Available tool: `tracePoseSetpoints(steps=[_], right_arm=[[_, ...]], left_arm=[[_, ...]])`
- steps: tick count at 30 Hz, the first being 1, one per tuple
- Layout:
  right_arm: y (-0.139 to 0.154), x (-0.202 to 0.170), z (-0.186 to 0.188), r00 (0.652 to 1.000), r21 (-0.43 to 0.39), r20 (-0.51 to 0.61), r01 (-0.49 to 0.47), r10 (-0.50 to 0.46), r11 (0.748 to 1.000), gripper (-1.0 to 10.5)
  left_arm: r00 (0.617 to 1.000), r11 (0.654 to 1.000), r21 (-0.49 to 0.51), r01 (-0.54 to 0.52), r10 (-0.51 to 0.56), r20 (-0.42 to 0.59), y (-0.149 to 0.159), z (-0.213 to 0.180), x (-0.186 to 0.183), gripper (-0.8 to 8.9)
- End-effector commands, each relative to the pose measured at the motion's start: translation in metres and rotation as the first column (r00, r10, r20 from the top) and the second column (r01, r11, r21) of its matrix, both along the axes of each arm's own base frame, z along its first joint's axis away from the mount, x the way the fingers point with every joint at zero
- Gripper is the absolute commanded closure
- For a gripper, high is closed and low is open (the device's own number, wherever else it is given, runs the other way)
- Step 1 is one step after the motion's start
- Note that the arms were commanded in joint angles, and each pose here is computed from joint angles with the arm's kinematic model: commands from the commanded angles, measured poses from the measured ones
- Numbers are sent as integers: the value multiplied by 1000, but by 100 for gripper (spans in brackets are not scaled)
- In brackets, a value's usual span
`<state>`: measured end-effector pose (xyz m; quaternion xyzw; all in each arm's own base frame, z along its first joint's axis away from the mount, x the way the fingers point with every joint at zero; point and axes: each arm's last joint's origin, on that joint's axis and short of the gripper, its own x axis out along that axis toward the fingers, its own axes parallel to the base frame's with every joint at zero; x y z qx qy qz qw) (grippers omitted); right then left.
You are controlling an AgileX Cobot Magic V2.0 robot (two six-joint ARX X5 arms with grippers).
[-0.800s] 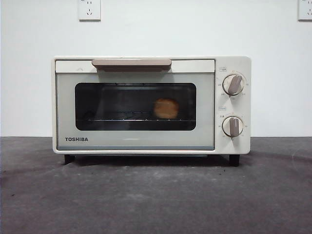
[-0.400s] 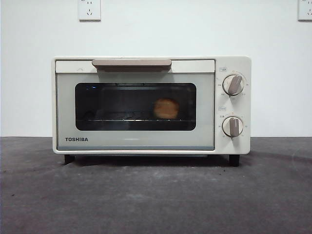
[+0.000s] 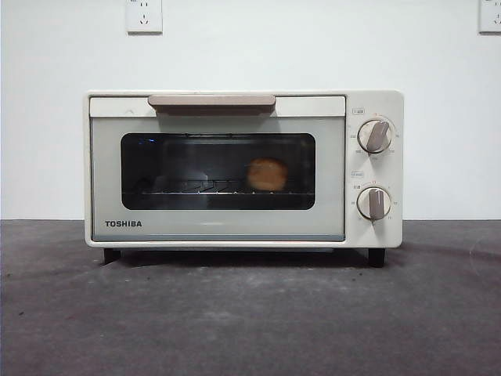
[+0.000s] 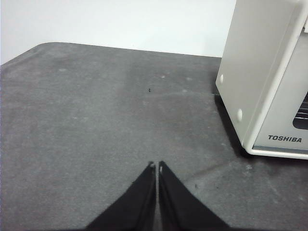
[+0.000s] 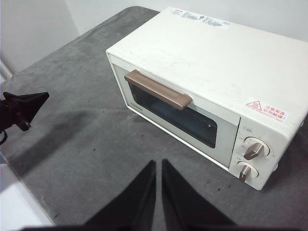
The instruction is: The left arm flap open the oven, the right arm pick bread and place it into oven, the left arm flap close the oven
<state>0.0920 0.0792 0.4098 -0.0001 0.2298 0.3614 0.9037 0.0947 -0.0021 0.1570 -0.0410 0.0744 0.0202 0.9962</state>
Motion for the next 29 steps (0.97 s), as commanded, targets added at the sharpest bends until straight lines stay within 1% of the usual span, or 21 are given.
tracePoseSetpoints(steps=[1, 12, 13, 15, 17, 19, 20, 22, 24, 27, 29], right_arm=[[1, 0, 5, 1000, 10, 20, -8, 8, 1000, 928], [1, 0, 5, 1000, 10, 21, -7, 7, 1000, 928], [0, 0, 5, 1000, 4, 25, 5, -5, 1000, 928], [-11, -3, 6, 992, -15, 78, 98, -96, 995, 929], [-22, -4, 3, 980, -10, 96, 176, -174, 984, 929], [-35, -6, -5, 960, -3, 93, 266, -264, 964, 929], [-41, -7, -11, 942, 2, 88, 325, -324, 946, 929], [-52, -9, -25, 900, 16, 86, 428, -427, 904, 929], [-62, -10, -45, 844, 25, 102, 526, -526, 850, 929], [-71, -10, -79, 774, 66, 155, 612, -614, 788, 929], [-75, -9, -104, 738, 103, 191, 641, -648, 761, 929]], left_arm=[[1000, 1000, 6, -2, 2, -20, 0, -7, 1, 797], [1000, 1000, 6, -2, 2, -20, 0, -7, 1, 797], [1000, 1000, 6, -2, 2, -20, 0, -7, 1, 797], [1000, 1000, 6, -2, 2, -20, 0, -7, 1, 797], [1000, 1000, 6, -2, 2, -20, 0, -7, 1, 797], [1000, 1000, 6, -2, 2, -20, 0, -7, 1, 797], [1000, 1000, 6, -2, 2, -20, 0, -7, 1, 797], [1000, 1000, 6, -2, 2, -20, 0, -7, 1, 797], [1000, 1000, 6, -2, 2, -20, 0, -7, 1, 797], [1000, 1000, 6, -2, 2, -20, 0, -7, 1, 797], [1000, 1000, 6, -2, 2, -20, 0, -7, 1, 797]])
